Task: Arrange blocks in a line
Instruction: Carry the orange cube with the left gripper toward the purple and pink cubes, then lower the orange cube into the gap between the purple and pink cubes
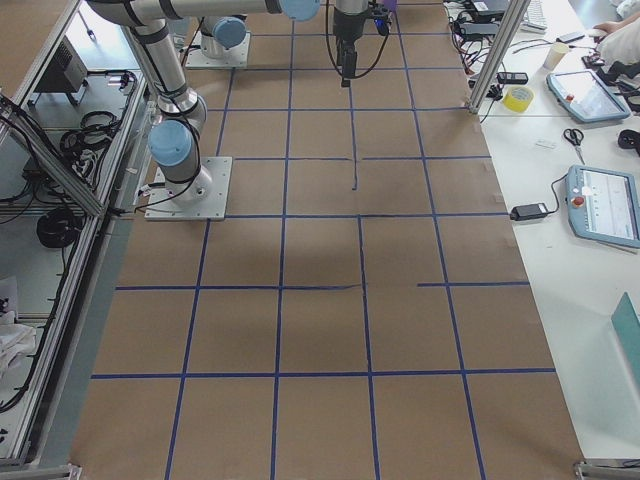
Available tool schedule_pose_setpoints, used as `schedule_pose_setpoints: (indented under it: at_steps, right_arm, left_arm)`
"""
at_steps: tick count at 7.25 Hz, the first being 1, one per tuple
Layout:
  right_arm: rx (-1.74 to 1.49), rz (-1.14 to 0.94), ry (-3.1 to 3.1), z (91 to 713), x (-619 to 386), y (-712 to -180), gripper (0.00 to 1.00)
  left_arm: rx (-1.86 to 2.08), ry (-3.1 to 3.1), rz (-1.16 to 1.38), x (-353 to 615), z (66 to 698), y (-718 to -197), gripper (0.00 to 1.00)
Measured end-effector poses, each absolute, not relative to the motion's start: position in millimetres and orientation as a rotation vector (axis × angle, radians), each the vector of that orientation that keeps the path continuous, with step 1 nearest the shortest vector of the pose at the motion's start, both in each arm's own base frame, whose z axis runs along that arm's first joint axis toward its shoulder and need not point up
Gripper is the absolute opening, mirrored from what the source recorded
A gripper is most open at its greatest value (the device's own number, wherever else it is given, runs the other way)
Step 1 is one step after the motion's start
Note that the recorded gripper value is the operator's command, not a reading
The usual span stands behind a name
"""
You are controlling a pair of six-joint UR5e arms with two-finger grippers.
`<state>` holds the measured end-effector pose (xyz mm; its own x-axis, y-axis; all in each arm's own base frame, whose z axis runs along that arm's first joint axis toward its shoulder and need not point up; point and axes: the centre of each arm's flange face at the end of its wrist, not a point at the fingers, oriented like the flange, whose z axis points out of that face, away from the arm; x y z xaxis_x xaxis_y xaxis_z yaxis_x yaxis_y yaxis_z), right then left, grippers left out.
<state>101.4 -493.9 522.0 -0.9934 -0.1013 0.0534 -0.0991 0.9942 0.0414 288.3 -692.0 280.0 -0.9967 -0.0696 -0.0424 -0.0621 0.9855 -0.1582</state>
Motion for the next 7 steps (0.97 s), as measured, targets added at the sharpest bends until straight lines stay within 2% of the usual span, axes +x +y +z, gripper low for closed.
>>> schedule_pose_setpoints:
  at_steps: [7]
  right_arm:
    - [0.145, -0.067, -3.086, 519.7, 102.3, -495.2, 1.00]
  left_arm:
    - [-0.067, 3.118, -0.134, 314.3, 260.7, -677.2, 0.00]
